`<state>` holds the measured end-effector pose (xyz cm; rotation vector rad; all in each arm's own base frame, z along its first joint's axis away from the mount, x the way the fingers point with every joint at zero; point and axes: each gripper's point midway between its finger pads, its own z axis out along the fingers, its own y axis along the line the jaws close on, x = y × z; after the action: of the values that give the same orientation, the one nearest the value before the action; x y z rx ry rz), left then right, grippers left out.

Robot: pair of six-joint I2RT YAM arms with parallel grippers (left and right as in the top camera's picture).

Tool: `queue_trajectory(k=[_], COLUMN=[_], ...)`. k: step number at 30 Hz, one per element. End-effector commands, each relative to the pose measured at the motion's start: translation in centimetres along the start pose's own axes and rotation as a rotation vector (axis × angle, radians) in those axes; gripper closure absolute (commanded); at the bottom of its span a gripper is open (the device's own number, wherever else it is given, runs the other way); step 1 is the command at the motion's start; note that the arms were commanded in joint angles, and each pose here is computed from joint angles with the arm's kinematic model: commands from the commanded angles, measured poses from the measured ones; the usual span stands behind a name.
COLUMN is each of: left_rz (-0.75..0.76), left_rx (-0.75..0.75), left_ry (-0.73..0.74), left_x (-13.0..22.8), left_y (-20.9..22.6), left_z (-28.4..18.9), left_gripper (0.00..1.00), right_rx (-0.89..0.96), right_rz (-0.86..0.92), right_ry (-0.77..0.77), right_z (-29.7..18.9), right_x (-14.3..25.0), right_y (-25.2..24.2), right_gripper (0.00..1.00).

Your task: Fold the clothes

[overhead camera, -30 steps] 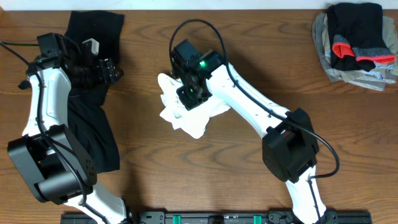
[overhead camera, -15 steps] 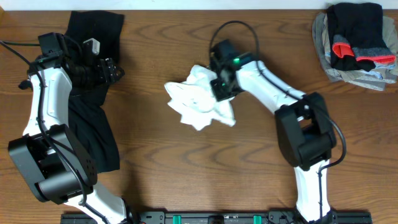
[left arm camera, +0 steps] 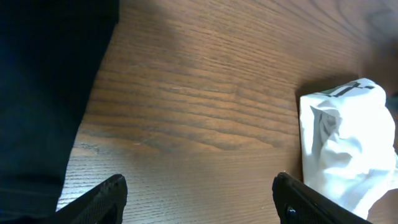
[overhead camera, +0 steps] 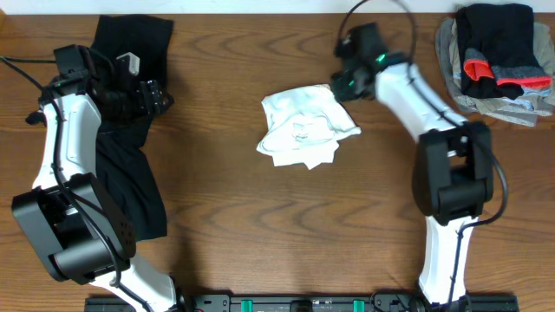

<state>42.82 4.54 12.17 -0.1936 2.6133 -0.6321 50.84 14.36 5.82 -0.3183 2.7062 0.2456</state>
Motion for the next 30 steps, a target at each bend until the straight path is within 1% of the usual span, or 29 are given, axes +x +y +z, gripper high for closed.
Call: queue_trajectory(k=[1, 3, 5, 6, 8, 9, 10, 12, 13, 15, 17, 21, 22, 23, 25, 28, 30], left_rz=[0.017, 0.022, 0.028, 0.031, 0.033, 0.034, 0.034, 0.034, 0.034, 0.034, 0.034, 0.034, 0.034, 0.034, 0.034, 0.036, 0.036], left_rx=[0.017, 0.019, 0.022, 0.022, 0.022, 0.022, 0.021, 0.017, 0.01, -0.017, -0.021, -0.024, -0.026, -0.028, -0.028, -0.028, -0.028], left_ry=[0.003, 0.006, 0.009, 0.007, 0.004, 0.002, 0.0, -0.001, -0.001, 0.001, 0.001, 0.001, 0.002, 0.002, 0.001, -0.002, -0.002], left_x=[0.0, 0.0, 0.0, 0.0, -0.1, -0.1, -0.2, -0.2, -0.2, -0.2, -0.2, -0.2, -0.2, -0.2, -0.2, -0.3, -0.3], left_y=[-0.9, -1.2, -1.4, -1.5, -1.5, -1.5, -1.4, -1.3, -1.2, -0.7, -0.7, -0.6, -0.6, -0.6, -0.6, -0.6, -0.6], left_z=[0.1, 0.3, 0.4, 0.4, 0.4, 0.4, 0.4, 0.4, 0.4, 0.4, 0.4, 0.4, 0.4, 0.4, 0.4, 0.4, 0.4], left_gripper=[0.24, 0.23, 0.24, 0.23, 0.23, 0.23, 0.23, 0.23, 0.23, 0.23, 0.23, 0.23, 0.23, 0.23, 0.23, 0.23, 0.23], right_rx=[-0.085, -0.114, -0.13, -0.135, -0.143, -0.137, -0.117, -0.097, -0.084, -0.049, -0.028, 0.143, 0.19, 0.218, 0.282, 0.335, 0.335], right_rz=[0.006, 0.002, -0.049, -0.087, -0.129, -0.124, -0.066, 0.051, 0.121, 0.25, 0.298, 0.499, 0.568, 0.622, 0.745, 0.84, 0.869], right_ry=[-0.067, -0.031, 0.008, 0.033, 0.096, 0.138, 0.185, 0.269, 0.306, 0.366, 0.398, 0.437, 0.449, 0.459, 0.49, 0.507, 0.496], right_z=[-5.3, -8.0, -10.0, -10.7, -11.4, -11.4, -11.4, -11.1, -11.0, -10.6, -9.9, -8.6, -8.5, -8.5, -8.1, -7.1, -5.8], right_x=[-4.1, -4.1, -3.6, -3.0, -1.5, -0.5, 0.6, 2.7, 3.6, 5.2, 6.3, 9.0, 9.7, 10.3, 11.9, 13.4, 13.8], right_y=[0.9, 2.0, 3.4, 4.2, 5.5, 6.0, 6.3, 7.4, 8.0, 9.3, 10.5, 10.8, 10.7, 10.7, 10.8, 10.8, 10.8], right_gripper=[0.52, 0.5, 0.49, 0.47, 0.41, 0.32, 0.28, 0.29, 0.32, 0.41, 0.43, 0.47, 0.41, 0.32, 0.26, 0.17, 0.15])
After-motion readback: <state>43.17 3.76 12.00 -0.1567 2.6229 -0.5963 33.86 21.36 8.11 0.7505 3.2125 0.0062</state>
